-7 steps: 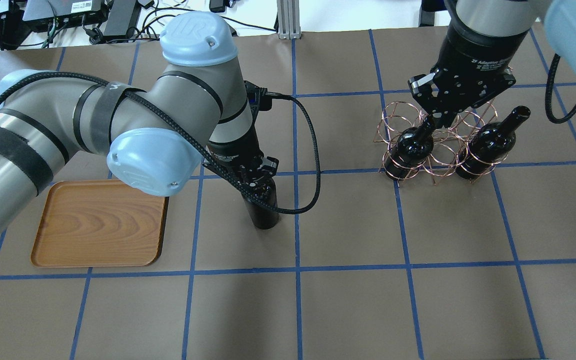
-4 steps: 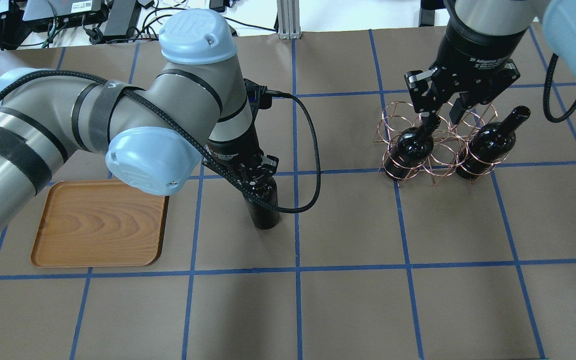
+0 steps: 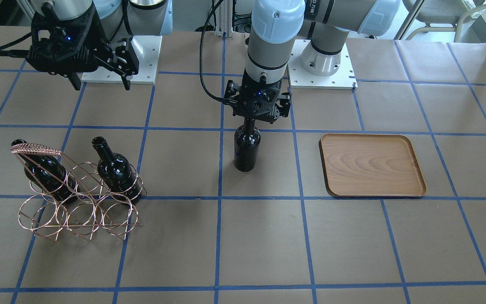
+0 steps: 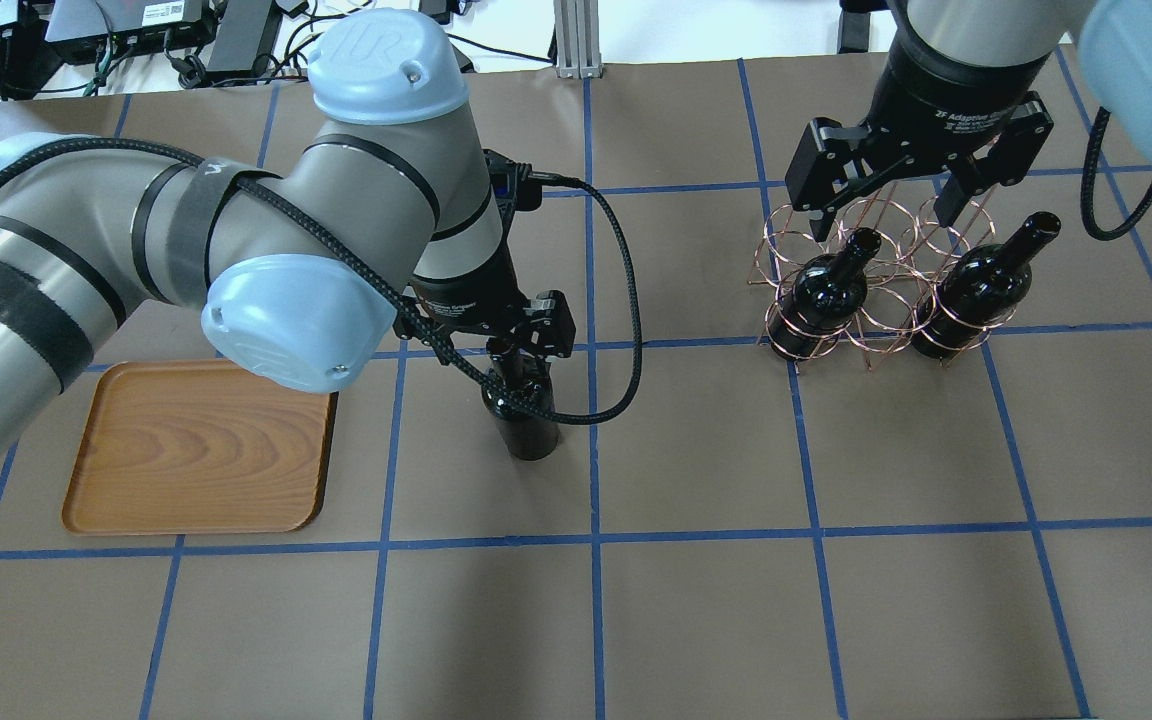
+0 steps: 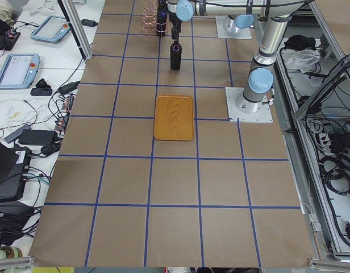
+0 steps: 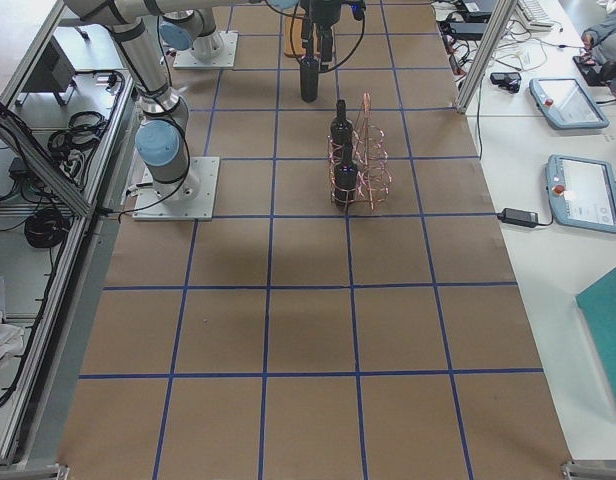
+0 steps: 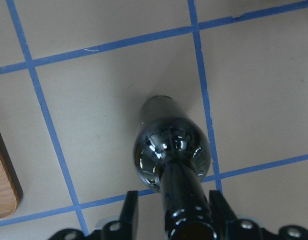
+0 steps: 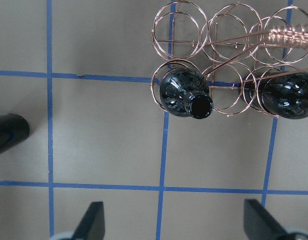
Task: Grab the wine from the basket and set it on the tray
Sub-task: 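Lower the left gripper around the bottle neck and close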
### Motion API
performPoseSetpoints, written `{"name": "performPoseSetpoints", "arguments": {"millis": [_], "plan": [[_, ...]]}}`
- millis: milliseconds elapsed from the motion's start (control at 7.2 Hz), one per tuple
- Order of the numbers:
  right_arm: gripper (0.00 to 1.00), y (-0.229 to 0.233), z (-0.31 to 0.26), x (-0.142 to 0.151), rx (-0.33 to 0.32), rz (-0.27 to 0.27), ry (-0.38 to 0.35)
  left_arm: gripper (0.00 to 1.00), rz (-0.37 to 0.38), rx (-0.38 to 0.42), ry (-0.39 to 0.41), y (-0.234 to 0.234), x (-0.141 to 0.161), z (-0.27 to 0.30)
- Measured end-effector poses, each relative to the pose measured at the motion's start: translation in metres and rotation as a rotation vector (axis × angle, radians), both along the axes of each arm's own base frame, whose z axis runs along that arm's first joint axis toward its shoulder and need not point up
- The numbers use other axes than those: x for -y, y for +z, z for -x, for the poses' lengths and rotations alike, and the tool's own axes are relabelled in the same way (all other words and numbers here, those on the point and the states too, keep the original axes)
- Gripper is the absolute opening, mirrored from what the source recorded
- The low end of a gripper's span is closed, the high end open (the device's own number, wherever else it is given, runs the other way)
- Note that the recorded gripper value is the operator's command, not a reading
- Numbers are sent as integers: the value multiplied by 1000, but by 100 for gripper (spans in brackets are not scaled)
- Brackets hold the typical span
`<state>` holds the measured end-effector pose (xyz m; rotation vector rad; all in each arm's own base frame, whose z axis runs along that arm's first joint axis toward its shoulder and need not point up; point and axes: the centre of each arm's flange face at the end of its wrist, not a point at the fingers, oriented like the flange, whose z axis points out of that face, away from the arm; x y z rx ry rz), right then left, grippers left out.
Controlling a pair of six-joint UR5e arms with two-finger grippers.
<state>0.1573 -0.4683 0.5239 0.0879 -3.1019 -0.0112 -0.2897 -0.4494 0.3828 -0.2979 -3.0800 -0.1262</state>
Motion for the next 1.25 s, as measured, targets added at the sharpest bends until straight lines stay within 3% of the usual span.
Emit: {"name": "performPoseSetpoints", "arguments": {"millis": [278,694,833,1111,1250], "plan": [[71,0,0,0,0,0,-29,67,17,-5,1,-2,5,1],[62,0,0,-1,-1,-3,-37,61,22,-7,2,-2,6,1],[45,1,0,-3,-2,-8,-37,61,22,-7,1,-2,6,1],[28,1,0,-6,-3,-21,-36,44,23,-6,1,-2,7,1],[29,0,1,-6,-3,-25,-34,16,22,-5,0,-3,7,1]]}}
